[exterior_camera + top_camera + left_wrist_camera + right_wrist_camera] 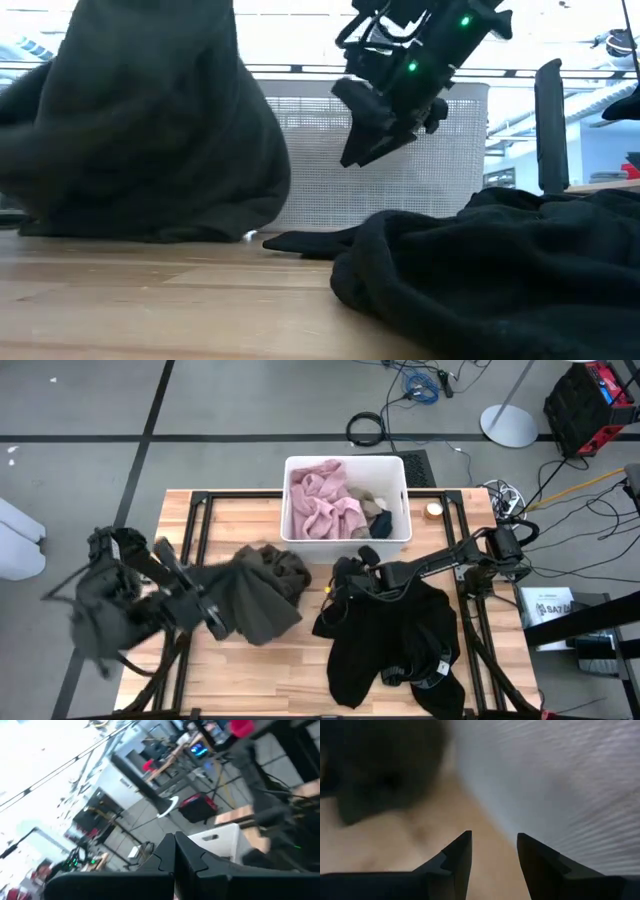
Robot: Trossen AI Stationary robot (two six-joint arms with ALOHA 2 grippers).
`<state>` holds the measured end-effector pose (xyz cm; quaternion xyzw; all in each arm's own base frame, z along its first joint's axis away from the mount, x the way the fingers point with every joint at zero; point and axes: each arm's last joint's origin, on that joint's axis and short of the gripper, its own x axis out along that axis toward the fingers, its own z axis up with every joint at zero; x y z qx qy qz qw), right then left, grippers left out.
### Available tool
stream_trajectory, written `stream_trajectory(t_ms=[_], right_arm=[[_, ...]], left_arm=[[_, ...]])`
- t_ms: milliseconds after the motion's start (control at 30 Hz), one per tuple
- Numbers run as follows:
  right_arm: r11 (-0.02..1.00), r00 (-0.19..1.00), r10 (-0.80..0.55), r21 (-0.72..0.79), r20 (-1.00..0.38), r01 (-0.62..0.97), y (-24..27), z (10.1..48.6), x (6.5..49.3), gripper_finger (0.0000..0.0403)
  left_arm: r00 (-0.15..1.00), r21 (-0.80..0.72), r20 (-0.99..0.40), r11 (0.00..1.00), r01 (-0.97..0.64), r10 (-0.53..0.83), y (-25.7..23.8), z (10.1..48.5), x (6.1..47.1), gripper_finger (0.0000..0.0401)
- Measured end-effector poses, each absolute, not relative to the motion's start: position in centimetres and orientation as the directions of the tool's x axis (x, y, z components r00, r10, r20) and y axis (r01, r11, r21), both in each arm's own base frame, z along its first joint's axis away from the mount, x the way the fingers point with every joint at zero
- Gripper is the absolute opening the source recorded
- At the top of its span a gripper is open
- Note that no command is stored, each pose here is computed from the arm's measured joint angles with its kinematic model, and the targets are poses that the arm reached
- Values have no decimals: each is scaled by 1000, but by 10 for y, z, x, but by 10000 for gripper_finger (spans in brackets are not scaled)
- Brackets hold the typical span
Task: Sort clothes
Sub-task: Fold the gray jacket
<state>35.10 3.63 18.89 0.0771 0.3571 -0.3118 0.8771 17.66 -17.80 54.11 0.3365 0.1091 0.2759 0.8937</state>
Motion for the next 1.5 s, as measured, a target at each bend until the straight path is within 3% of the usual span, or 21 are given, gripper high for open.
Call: stream_trajectory(t_ms=[233, 433, 600, 833, 1100, 1333, 1433, 1500], right_arm=[[906, 675, -287, 36, -680, 422, 77, 209, 349, 144], [939, 822, -204, 131, -531, 318, 99, 221, 362, 144], [949, 849, -240, 70, -472, 307, 98, 195, 383, 144], [987, 895, -139, 11, -424, 159, 96, 140, 412, 144], [979, 870, -191, -26, -455, 201, 75, 119, 433, 144], [947, 717, -310, -137, -624, 290, 62, 102, 461, 142], [936, 643, -324, -135, -694, 326, 60, 96, 469, 114], [940, 623, -307, -125, -719, 317, 60, 95, 470, 67]], left_arm=[[820, 591, 12, 657, -467, 573, -160, 583, 162, 0], [860, 521, 43, 723, -453, 508, -155, 605, 148, 0], [877, 506, 49, 746, -434, 477, -155, 609, 141, 0], [886, 506, 48, 754, -419, 461, -158, 609, 138, 0], [886, 506, 48, 753, -420, 461, -158, 609, 138, 0], [885, 508, 46, 751, -421, 464, -158, 609, 138, 0], [884, 509, 46, 751, -421, 465, -158, 609, 138, 0], [884, 509, 45, 750, -422, 466, -158, 609, 138, 0]])
